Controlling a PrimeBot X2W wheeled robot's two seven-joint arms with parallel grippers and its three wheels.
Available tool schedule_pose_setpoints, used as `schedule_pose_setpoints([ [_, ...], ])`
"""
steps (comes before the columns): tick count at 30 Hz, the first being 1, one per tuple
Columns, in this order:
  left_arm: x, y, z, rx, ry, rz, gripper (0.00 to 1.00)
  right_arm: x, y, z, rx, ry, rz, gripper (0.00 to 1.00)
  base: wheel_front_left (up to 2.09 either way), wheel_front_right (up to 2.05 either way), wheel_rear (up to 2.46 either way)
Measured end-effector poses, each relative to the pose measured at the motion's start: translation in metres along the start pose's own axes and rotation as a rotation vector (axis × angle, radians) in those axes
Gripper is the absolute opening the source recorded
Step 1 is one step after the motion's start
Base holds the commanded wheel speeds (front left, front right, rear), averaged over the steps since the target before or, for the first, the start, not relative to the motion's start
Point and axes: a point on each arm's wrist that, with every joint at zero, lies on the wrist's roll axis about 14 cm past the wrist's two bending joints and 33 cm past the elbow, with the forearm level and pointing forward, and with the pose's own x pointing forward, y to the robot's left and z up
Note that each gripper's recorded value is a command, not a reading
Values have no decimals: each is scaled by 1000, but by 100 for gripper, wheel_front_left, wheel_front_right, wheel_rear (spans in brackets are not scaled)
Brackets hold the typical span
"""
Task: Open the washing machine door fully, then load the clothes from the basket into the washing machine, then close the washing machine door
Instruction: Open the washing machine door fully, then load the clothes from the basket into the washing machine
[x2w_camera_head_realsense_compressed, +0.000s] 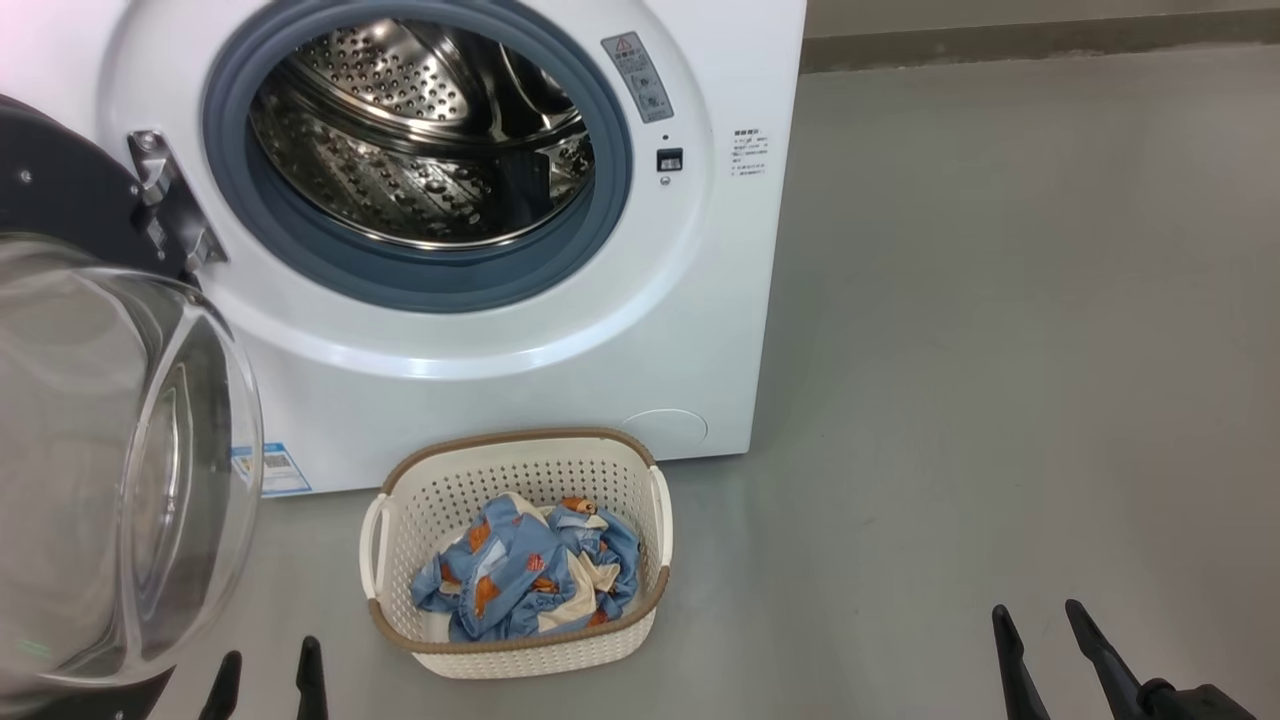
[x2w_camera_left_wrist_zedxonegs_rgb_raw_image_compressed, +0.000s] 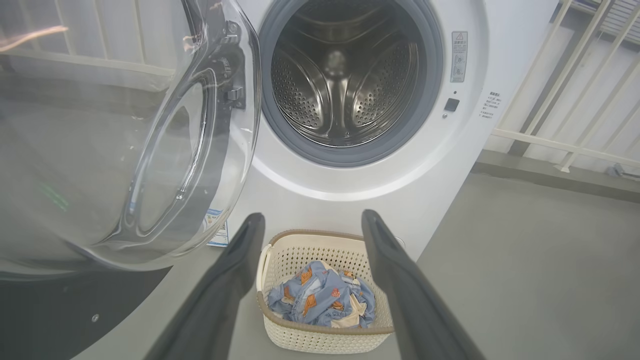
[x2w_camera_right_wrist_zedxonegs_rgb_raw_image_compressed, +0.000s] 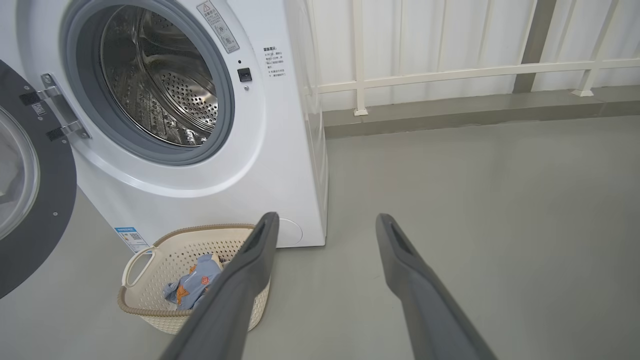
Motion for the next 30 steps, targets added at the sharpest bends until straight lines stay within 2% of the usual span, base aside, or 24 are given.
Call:
schedule_pose_setpoints([
  [30, -14, 20, 2, 7, -7, 67, 100, 10, 20, 1, -10, -2, 67, 100, 0, 0, 0],
])
